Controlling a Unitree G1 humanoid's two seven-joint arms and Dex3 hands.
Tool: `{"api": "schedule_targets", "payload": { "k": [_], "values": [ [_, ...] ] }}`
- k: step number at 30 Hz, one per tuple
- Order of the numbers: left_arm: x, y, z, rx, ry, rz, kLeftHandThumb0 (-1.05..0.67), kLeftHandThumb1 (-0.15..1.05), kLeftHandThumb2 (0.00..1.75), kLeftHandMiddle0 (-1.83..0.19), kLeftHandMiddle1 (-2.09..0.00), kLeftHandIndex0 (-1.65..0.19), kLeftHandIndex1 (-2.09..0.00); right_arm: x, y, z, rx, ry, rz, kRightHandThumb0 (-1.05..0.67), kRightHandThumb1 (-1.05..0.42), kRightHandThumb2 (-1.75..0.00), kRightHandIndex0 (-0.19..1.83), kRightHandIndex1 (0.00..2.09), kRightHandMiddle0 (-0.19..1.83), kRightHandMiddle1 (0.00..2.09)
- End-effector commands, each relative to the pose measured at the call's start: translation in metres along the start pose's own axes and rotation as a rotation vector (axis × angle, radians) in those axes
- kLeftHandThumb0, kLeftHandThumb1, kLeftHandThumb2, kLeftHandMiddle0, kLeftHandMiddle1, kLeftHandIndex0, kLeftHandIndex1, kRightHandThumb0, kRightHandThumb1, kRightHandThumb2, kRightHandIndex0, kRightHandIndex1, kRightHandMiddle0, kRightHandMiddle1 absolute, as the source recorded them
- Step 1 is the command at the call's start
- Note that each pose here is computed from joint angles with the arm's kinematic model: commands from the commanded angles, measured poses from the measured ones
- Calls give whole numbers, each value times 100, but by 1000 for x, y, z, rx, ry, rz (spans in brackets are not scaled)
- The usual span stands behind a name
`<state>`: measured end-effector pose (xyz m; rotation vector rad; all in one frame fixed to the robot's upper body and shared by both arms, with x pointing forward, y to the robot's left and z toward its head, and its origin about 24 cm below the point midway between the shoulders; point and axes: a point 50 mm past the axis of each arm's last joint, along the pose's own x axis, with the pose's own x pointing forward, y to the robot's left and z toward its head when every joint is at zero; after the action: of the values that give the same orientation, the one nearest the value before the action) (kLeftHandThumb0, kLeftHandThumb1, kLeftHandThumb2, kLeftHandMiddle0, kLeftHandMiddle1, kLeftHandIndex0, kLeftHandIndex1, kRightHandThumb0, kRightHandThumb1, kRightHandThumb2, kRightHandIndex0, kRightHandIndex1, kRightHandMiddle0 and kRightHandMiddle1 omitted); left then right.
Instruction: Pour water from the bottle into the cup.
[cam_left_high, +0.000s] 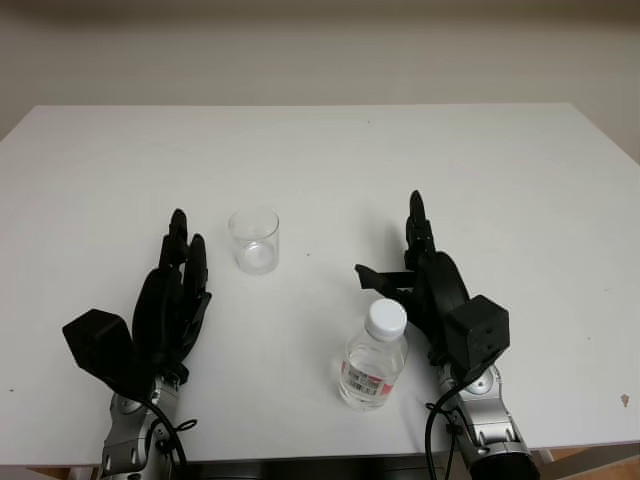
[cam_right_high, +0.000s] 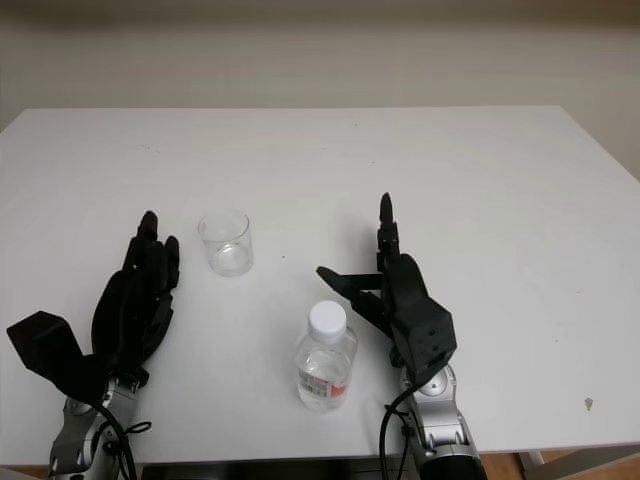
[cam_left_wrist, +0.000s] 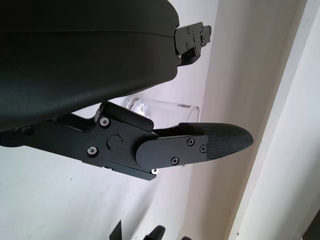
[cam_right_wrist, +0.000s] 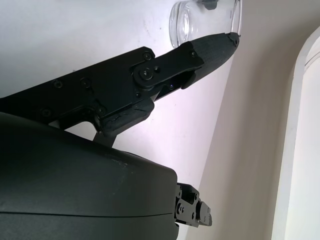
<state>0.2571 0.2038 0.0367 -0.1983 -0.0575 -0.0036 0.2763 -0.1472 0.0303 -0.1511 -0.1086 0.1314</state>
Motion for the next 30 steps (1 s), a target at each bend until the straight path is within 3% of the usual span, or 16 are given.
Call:
{"api": "schedule_targets", "payload": {
  "k": [1,13,17,21,30],
  "values": [
    [-3,10,0,13,8,29,-77,105,48,18,-5,16,-6,-4,0,0,-1,2,-3,-86,-97,-5,-19,0,-19,0],
    [12,22,18,36,-35,39,-76,105,44,15,-6,15,-6,-4,-5,-1,36,21,11,-81,-98,-6,-19,0,-19,0],
    [13,23,16,34,-33,33,-75,105,44,16,-5,17,-5,-2,-26,7,53,1,11,-86,-103,-8,-19,0,-19,0],
    [14,20,13,28,-29,29,-75,105,45,16,-5,15,-6,-9,-65,27,57,-65,29,-92,-102,-7,-19,0,-19,0],
    [15,17,9,17,-23,27,-75,105,45,16,-5,14,-6,-41,-103,59,25,-69,116,-98,-101,-6,-19,0,-19,0]
  ]
}}
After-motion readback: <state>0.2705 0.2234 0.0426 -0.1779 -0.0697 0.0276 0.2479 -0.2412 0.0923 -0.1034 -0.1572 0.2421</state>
